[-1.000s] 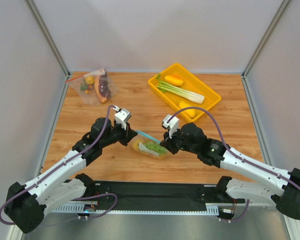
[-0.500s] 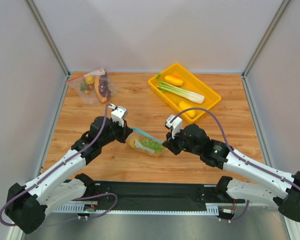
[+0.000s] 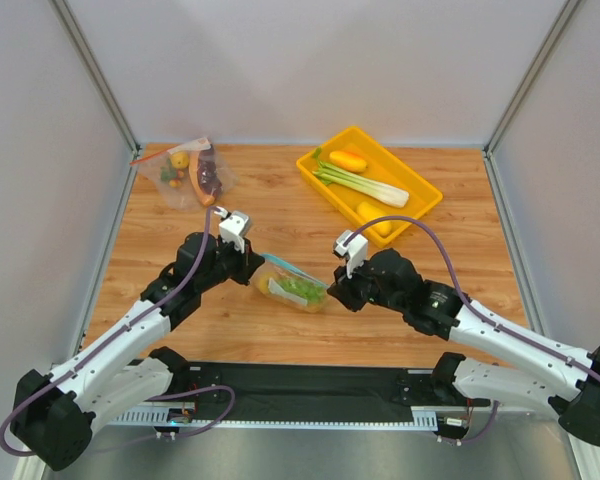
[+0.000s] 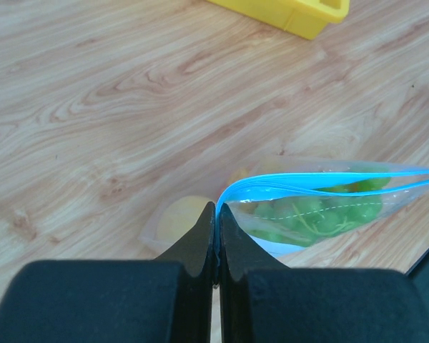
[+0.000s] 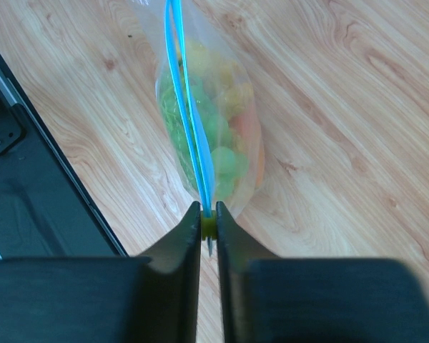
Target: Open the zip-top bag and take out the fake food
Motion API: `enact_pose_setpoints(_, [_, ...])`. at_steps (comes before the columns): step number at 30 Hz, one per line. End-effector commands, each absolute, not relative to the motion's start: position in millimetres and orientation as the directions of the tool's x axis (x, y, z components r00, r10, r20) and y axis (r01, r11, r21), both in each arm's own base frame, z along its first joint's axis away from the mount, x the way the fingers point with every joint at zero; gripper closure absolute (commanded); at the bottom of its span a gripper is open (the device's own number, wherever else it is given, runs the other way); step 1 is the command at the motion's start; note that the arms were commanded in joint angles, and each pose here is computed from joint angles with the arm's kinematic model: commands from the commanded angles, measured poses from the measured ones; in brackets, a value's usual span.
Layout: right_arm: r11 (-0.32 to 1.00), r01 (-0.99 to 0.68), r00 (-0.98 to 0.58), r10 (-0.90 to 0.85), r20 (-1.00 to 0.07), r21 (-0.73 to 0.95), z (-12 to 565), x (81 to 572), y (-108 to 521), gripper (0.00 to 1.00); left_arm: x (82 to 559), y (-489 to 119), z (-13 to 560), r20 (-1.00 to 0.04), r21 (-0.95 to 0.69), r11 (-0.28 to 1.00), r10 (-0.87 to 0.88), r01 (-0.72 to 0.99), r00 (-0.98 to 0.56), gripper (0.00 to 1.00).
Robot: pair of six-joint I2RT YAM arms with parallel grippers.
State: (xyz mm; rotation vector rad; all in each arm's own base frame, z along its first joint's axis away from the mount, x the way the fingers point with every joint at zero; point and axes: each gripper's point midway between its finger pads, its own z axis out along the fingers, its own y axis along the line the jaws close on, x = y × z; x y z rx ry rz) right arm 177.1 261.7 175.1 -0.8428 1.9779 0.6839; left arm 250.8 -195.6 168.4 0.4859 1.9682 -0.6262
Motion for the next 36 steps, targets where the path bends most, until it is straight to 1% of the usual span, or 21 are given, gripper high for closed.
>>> enact_pose_setpoints(1, [0.638, -0.758, -0.401, -0.298, -0.866, 0.132, 189.6, 177.8, 253.8, 0.63, 253.9, -198.6, 191.6, -0.945, -0.172, 0.747, 0.058, 0.642, -0.322, 1.00])
enact_pose_setpoints(3, [0.639, -0.757, -0.389, -0.279, -0.878, 0.133, 200.3, 180.3, 256.0, 0.45, 248.8, -206.1, 199.9, -0.959, -0.151, 0.710, 0.064, 0.688, -0.276, 1.00])
enact_pose_setpoints(6, [0.632, -0.763, -0.351, -0.234, -0.907, 0.132, 226.6, 185.3, 261.9, 0.37, 235.2, -221.3, 205.9, -0.969, -0.146, 0.630, 0.066, 0.763, -0.240, 1.00])
enact_pose_setpoints(8, [0.626, -0.769, -0.324, -0.213, -0.922, 0.126, 239.6, 188.8, 266.1, 0.36, 227.8, -228.0, 206.6, -0.969, -0.148, 0.591, 0.073, 0.793, -0.235, 1.00])
enact_pose_setpoints(11, [0.621, -0.776, -0.298, -0.204, -0.932, 0.112, 244.8, 196.6, 275.7, 0.36, 219.9, -236.6, 207.1, -0.969, -0.147, 0.544, 0.088, 0.826, -0.230, 1.00])
enact_pose_setpoints(14, [0.619, -0.779, -0.299, -0.233, -0.925, 0.096, 238.7, 204.6, 285.3, 0.41, 215.8, -241.3, 205.6, -0.967, -0.144, 0.525, 0.107, 0.839, -0.233, 1.00])
enact_pose_setpoints(18, [0.595, -0.797, -0.310, -0.255, -0.916, 0.104, 229.5, 206.2, 297.1, 0.46, 213.2, -242.7, 205.0, -0.965, -0.139, 0.524, 0.120, 0.840, -0.234, 1.00])
enact_pose_setpoints(24, [0.576, -0.808, -0.337, -0.277, -0.900, 0.125, 216.1, 201.0, 300.2, 0.51, 213.1, -242.9, 206.1, -0.965, -0.131, 0.528, 0.125, 0.839, -0.229, 1.00])
enact_pose_setpoints(36, [0.559, -0.812, -0.389, -0.303, -0.870, 0.168, 191.0, 194.1, 304.5, 0.56, 212.7, -243.3, 206.8, -0.965, -0.127, 0.531, 0.128, 0.838, -0.228, 1.00])
